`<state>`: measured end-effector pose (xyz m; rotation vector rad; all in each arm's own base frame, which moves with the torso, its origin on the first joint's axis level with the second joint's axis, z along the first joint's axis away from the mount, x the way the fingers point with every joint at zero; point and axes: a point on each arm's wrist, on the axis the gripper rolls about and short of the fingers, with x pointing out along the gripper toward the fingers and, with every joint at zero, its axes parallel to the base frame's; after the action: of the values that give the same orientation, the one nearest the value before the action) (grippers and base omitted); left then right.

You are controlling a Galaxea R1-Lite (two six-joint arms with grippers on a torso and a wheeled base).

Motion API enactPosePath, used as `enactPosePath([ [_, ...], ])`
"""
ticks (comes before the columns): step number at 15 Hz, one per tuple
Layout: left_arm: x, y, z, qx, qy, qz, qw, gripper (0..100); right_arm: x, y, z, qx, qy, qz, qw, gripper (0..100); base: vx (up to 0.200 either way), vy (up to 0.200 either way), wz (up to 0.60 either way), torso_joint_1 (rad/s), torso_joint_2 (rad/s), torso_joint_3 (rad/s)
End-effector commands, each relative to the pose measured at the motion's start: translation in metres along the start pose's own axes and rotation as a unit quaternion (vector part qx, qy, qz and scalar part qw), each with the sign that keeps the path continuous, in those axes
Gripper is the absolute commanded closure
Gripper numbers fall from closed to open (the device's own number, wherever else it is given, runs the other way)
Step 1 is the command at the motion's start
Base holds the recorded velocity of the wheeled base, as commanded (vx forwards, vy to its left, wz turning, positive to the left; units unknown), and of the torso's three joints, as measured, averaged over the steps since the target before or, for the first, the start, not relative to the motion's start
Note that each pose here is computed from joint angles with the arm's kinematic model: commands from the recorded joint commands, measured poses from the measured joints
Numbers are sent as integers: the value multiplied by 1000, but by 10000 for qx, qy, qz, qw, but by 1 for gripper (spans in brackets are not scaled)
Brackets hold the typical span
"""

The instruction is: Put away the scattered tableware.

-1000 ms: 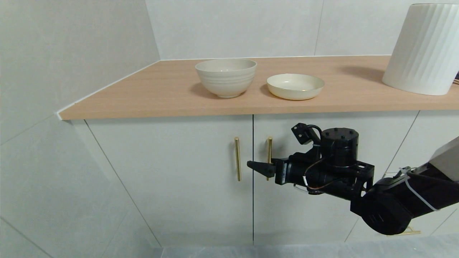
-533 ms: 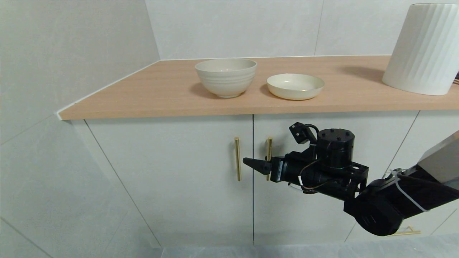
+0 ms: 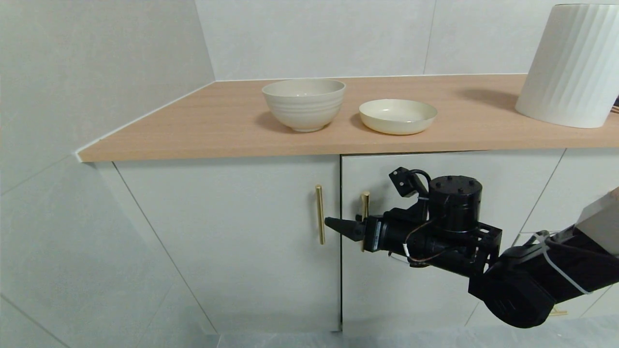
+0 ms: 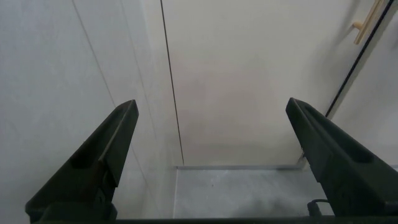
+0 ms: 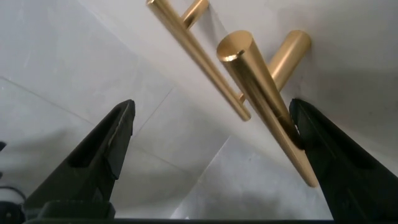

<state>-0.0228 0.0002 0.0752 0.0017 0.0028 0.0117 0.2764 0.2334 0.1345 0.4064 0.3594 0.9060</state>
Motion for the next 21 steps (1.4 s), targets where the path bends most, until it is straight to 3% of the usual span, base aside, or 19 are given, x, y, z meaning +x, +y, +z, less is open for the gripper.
enactPosePath([
  [1, 0, 0, 0, -1, 2, 3, 10000, 0, -9, 8, 3, -26, -23, 121, 9999, 0, 0, 0, 0, 0, 0, 0],
  [5, 0, 0, 0, -1, 2, 3, 10000, 0, -45, 23, 3, -27, 376, 863, 9956, 0, 0, 0, 0, 0, 0, 0],
  [14, 0, 0, 0, 7, 2, 3, 10000, 0, -106, 48, -17, -39, 929, 1652, 9819, 0, 0, 0, 0, 0, 0, 0],
  [20, 0, 0, 0, 137, -6, -20, 9999, 0, -107, 46, -21, -5, 997, 1617, 9818, 0, 0, 0, 0, 0, 0, 0],
  [21, -1, -1, 2, 268, -48, -119, 9996, 0, -107, 46, -21, -5, 997, 1617, 9818, 0, 0, 0, 0, 0, 0, 0],
])
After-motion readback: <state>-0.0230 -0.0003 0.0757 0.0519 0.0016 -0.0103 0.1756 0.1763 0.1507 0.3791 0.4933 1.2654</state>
